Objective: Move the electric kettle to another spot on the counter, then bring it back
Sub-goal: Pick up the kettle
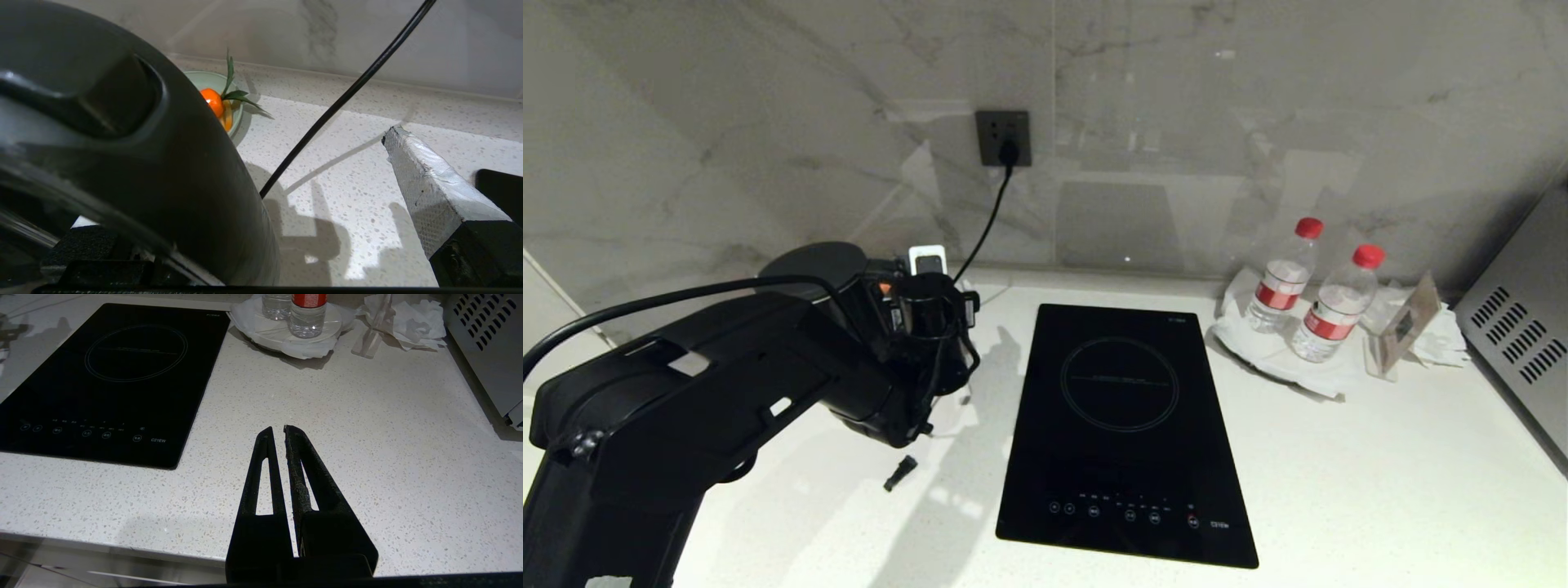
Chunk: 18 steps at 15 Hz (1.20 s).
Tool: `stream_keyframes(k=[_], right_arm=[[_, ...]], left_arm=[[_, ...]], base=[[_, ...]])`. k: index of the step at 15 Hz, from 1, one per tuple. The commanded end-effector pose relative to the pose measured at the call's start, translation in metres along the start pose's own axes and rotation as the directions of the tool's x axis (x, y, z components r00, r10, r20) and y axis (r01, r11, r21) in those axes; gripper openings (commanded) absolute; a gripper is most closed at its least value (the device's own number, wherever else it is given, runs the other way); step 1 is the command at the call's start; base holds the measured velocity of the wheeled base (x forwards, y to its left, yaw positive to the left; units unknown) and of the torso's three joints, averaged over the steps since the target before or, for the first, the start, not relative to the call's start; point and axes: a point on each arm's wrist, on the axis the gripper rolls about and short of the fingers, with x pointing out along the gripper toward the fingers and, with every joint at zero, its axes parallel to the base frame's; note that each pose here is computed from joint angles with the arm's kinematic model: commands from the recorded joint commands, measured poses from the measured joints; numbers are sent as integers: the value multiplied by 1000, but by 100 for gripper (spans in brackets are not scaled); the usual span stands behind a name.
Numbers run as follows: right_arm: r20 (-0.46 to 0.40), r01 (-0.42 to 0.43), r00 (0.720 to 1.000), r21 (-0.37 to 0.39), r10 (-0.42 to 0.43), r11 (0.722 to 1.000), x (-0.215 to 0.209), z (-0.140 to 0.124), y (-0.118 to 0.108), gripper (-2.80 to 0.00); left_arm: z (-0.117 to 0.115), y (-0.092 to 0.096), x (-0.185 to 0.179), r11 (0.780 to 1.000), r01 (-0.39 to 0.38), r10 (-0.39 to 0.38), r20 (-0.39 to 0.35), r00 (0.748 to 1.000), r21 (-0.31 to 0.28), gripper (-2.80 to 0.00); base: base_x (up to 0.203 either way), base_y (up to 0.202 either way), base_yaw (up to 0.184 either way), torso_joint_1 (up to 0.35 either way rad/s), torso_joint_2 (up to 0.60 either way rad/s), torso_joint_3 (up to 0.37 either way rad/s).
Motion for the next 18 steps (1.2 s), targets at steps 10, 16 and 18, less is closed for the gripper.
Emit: stream_keyframes(k=[10,16,18], right_arm=[[-1,-1,1000,-1,1,1000,0,0,0,-280],[-1,0,1000,-1,0,1000,0,0,0,-280],[-1,-1,1000,-1,1,1000,0,0,0,-280]], left_arm=[[2,6,4,1000,-22,22,6,1000,-4,0],[-3,1,-1,1000,-8,8,-5,1000,6,-280],[-2,1,-1,1000,-7,7,-4,1000,4,-280]], base=[[0,0,0,0,0,0],[0,0,0,0,0,0],[0,0,0,0,0,0]])
